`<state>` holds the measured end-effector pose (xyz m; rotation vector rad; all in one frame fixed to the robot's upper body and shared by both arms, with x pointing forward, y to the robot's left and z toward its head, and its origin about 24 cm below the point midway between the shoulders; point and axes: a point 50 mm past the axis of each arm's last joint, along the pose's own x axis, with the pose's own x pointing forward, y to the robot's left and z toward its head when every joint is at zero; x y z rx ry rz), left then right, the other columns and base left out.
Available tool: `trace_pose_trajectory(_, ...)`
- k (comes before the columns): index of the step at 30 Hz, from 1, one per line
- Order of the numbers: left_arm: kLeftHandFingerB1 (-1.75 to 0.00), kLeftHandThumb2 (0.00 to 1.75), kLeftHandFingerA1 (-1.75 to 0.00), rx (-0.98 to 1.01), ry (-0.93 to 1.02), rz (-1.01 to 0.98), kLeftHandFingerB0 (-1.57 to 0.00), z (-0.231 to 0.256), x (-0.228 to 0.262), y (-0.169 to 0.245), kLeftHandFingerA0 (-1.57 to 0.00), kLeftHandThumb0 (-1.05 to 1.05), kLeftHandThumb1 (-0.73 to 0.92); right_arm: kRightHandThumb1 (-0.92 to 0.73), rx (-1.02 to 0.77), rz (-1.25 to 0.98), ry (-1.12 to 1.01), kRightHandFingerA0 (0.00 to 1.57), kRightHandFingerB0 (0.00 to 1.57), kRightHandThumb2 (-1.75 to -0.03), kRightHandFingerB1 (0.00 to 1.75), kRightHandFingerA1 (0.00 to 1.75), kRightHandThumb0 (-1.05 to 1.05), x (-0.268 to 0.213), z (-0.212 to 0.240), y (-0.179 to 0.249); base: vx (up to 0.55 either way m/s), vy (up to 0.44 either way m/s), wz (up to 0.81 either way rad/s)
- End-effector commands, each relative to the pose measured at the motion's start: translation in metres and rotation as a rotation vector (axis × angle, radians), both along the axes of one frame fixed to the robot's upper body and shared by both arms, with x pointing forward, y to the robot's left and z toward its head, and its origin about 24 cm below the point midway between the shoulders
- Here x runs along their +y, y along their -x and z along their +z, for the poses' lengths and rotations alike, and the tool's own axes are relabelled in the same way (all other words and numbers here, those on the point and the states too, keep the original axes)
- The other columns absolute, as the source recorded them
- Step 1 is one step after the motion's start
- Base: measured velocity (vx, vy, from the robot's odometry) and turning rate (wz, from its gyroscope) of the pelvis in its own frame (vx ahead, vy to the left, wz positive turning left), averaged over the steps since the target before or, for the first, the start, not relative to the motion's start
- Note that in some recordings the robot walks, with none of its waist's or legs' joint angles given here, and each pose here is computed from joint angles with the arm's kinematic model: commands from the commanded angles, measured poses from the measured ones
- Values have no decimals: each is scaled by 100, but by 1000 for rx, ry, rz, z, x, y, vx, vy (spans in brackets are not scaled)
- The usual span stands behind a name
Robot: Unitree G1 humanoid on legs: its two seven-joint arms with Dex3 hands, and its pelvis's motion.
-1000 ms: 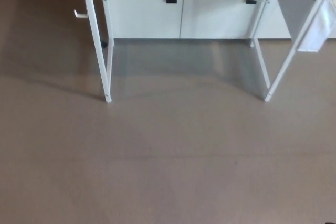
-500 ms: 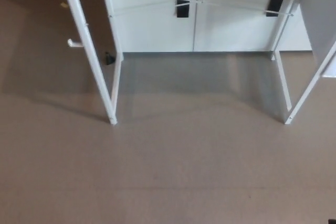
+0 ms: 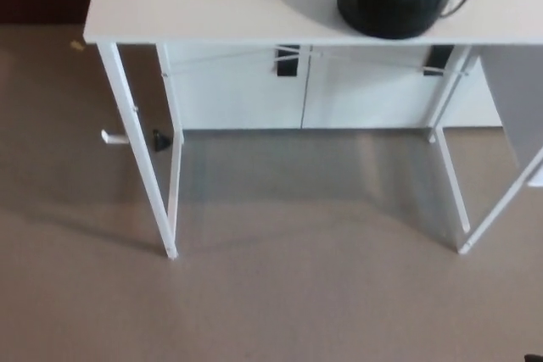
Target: The robot walk towards a table in front and uses its left hand to pick up the pot from the base and places it on the table
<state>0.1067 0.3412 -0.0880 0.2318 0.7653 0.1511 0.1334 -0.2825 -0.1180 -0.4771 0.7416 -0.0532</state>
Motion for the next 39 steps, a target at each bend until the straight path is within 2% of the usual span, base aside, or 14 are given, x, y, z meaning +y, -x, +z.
trace_pose_trajectory(1,-35,63,-37,9,-11,-3,-23,0,2,1,-27,-28,61,-68,6,-20,17,31,10,-102,47,57,-10,-7,1,3,167,-118,8)
trace_pose_trajectory(12,-35,64,-38,19,-17,-5,-25,-1,2,1,-28,-29,60,-68,11,-23,6,30,12,-100,47,56,-9,-6,1,3,108,-164,-1)
trace_pose_trajectory(13,-35,64,-38,20,-18,-4,-25,-1,2,1,-28,-29,60,-90,10,-22,6,36,23,-66,36,42,-9,-6,1,3,114,-78,0)
trace_pose_trajectory(26,-36,64,-39,28,-30,-30,-24,-1,2,3,-27,-30,60,-91,21,-4,13,36,23,-66,37,42,-9,-6,0,5,99,29,4)
trace_pose_trajectory(39,-36,65,-39,41,-43,-37,-25,-1,2,6,-28,-31,61,-91,34,2,21,37,26,-66,39,43,-10,-6,-2,9,78,-165,3)
